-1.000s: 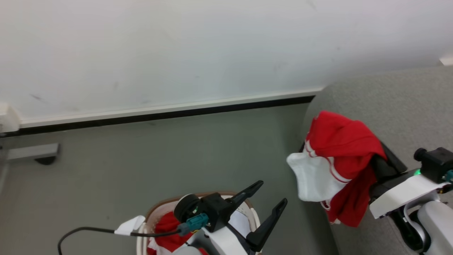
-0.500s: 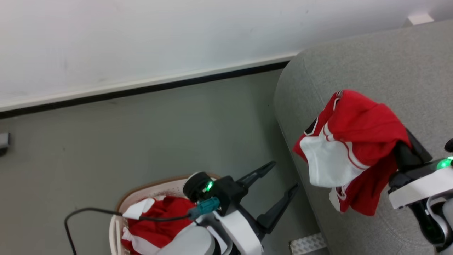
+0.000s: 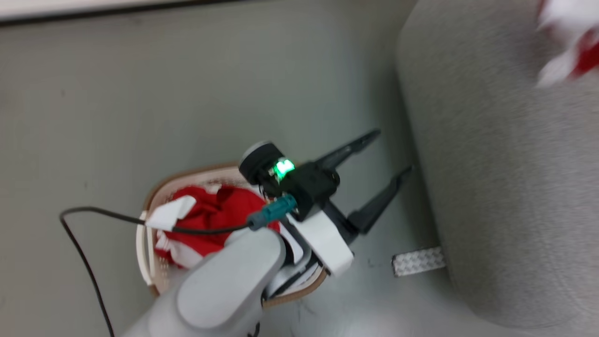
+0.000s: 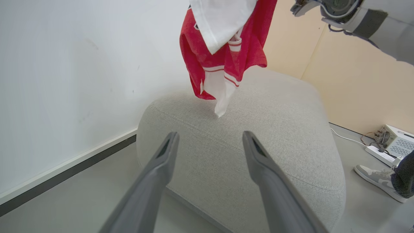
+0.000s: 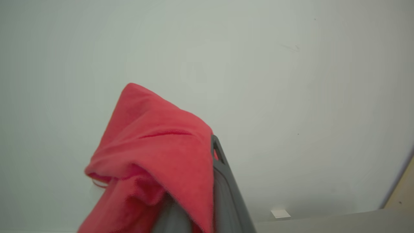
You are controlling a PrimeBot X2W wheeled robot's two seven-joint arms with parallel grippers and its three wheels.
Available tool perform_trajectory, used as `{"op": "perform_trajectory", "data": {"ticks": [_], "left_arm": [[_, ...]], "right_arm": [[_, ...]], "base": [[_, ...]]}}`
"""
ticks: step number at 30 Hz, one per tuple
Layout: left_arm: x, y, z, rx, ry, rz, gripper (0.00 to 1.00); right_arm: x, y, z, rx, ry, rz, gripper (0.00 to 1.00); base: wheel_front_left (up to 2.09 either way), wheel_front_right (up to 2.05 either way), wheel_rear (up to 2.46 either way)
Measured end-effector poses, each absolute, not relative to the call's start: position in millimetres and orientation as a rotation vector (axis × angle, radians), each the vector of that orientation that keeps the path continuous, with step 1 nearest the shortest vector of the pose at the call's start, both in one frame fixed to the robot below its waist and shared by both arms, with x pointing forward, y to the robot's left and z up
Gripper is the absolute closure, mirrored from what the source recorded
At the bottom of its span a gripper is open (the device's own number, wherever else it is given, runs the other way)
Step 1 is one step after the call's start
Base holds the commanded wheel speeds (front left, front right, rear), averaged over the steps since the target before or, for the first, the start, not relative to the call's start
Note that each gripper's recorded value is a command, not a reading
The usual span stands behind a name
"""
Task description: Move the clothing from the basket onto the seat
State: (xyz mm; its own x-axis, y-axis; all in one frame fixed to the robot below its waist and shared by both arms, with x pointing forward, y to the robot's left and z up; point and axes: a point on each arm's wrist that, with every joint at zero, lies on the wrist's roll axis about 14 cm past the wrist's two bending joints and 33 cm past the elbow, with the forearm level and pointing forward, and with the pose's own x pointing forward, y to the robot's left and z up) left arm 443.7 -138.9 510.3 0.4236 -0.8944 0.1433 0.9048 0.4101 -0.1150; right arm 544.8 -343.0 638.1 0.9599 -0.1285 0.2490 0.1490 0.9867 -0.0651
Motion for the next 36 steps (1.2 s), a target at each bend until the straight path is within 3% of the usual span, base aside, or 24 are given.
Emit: {"op": "perform_trajectory", "data": {"ticks": [4,7,12,16,17,18,19,20,29,36], "left_arm": [[469.9,-127.7,492.3,-0.199,-0.051,-1.084,0.00],[481.8,-120.3,478.3,-0.220,-0.034,-1.050,0.00],[489.2,-104.9,453.2,-0.228,0.015,-1.003,0.00],[491.6,-94.5,438.0,-0.231,0.045,-0.970,0.00],[489.8,-93.4,435.7,-0.231,0.053,-0.968,0.00],[487.8,-91.9,434.0,-0.229,0.059,-0.965,0.00],[486.3,-90.9,433.7,-0.228,0.063,-0.962,0.00],[484.8,-90.5,434.2,-0.228,0.065,-0.962,0.00],[470.3,-76.8,449.9,-0.236,0.062,-0.911,0.00],[449.3,-47.5,470.6,-0.237,0.053,-0.785,0.00]], "right_arm": [[574.4,-388.7,656.9,-0.182,-0.264,-0.272,1.00],[588.2,-419.5,639.4,-0.265,-0.195,-0.355,1.00],[586.9,-467.4,566.5,-0.290,-0.020,-0.495,1.00],[555.8,-483.8,473.2,-0.269,0.187,-0.565,1.00],[547.7,-481.8,456.2,-0.247,0.216,-0.573,0.90],[540.3,-480.0,445.2,-0.244,0.239,-0.577,0.65],[532.9,-480.5,439.6,-0.245,0.253,-0.584,0.40],[527.1,-480.9,435.2,-0.240,0.268,-0.589,0.00],[497.9,-442.4,426.4,-0.254,0.309,-0.488,0.00],[476.3,-387.0,477.6,-0.209,0.103,-0.376,0.00]], "base": [[0.00,0.00,0.00],[0.00,0.00,0.00],[0.00,0.00,0.00],[0.00,0.00,0.00],[0.00,0.00,0.00],[0.00,0.00,0.00],[0.00,0.00,0.00],[0.00,0.00,0.00],[0.00,0.00,0.00],[0.00,0.00,0.00]]}}
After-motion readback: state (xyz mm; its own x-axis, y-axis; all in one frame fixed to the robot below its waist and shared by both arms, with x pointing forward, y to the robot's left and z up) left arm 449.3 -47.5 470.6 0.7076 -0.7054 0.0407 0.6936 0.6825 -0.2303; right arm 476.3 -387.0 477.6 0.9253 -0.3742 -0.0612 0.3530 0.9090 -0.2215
